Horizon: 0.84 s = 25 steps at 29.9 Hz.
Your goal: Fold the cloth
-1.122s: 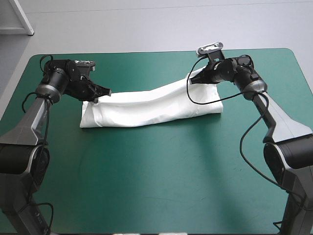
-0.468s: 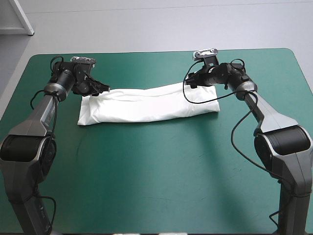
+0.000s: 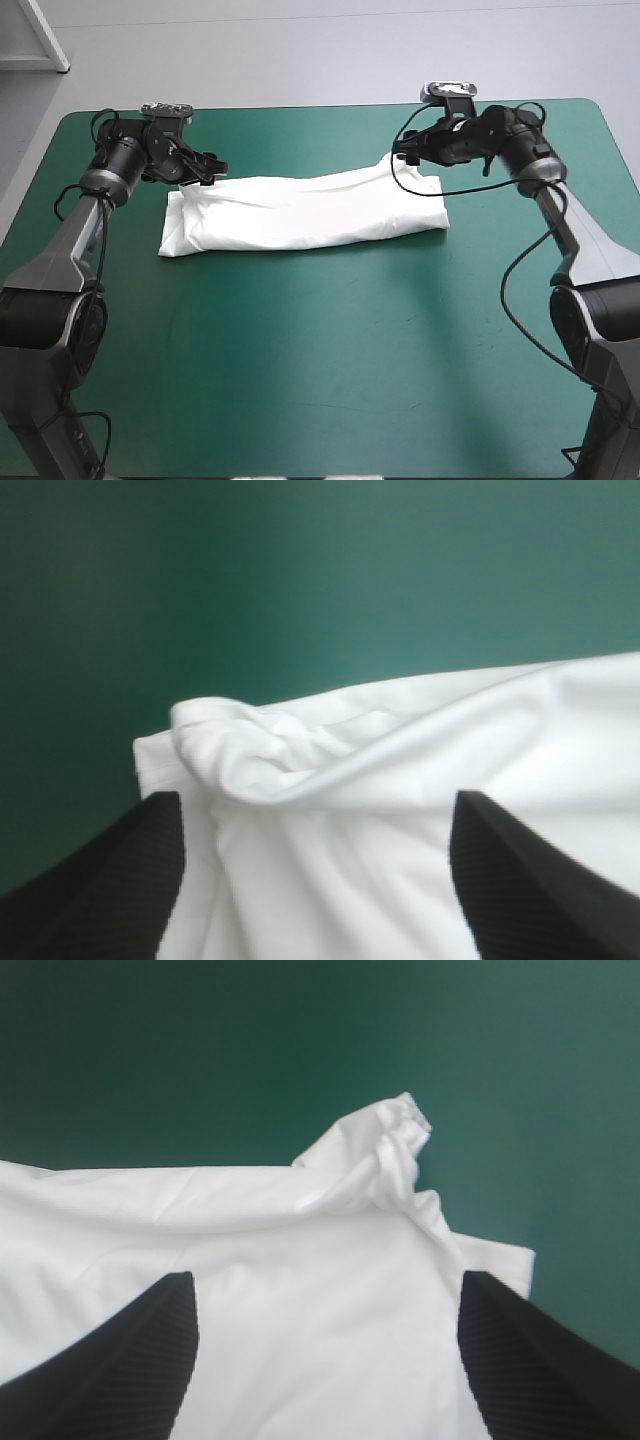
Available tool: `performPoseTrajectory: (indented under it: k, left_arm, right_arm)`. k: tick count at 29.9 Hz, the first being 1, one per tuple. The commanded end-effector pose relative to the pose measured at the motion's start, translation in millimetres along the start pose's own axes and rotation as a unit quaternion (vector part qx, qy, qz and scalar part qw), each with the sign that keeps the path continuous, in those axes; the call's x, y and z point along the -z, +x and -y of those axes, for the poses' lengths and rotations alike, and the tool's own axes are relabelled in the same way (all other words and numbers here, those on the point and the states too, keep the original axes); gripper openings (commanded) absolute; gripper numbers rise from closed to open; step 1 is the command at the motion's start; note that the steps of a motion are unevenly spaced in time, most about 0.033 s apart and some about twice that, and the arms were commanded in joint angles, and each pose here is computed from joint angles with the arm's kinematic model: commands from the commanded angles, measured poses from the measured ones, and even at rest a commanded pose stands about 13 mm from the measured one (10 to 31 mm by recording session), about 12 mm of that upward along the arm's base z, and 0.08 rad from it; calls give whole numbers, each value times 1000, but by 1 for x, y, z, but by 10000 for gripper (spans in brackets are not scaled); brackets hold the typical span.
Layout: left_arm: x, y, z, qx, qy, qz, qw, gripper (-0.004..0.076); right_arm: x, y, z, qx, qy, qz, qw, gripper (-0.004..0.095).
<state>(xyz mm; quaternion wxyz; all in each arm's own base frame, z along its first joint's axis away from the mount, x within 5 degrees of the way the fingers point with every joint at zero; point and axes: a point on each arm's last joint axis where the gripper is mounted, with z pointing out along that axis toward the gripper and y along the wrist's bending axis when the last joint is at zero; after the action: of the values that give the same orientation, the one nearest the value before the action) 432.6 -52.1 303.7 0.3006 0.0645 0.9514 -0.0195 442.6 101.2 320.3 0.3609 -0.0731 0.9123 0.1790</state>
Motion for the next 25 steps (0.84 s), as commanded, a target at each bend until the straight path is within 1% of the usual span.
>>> performPoseTrajectory:
  k: [1, 3, 6, 8, 9, 14, 16, 20, 25]
  left_arm:
    - [61, -18, 22, -12, 31, 88, 996, 423]
    - [69, -18, 33, -26, 40, 96, 994, 333]
    - [74, -20, 57, -46, 60, 115, 991, 172]
    - [73, -20, 74, -71, 72, 126, 987, 47]
    - [71, -20, 83, -82, 79, 129, 985, 20]
    - [46, -14, 123, -111, 107, 122, 980, 21]
    - [32, -10, 135, -121, 114, 110, 980, 21]
    - [3, -1, 149, -119, 126, 79, 982, 21]
    - [-30, 8, 156, -107, 136, 47, 984, 21]
  right_arm:
    - [45, -17, 11, -8, -2, 29, 1000, 671]
    - [50, -14, 27, -14, 6, 9, 1000, 671]
    - [59, -12, 51, -27, 17, -7, 999, 661]
    - [64, -11, 65, -33, 17, -10, 999, 637]
    - [67, -10, 71, -40, 15, -10, 999, 628]
    - [85, -8, 104, -73, 10, -6, 997, 605]
    - [89, -6, 111, -82, -10, -7, 997, 605]
    - [91, -5, 117, -99, -48, -6, 994, 604]
    - [81, 1, 117, -112, -64, -32, 991, 604]
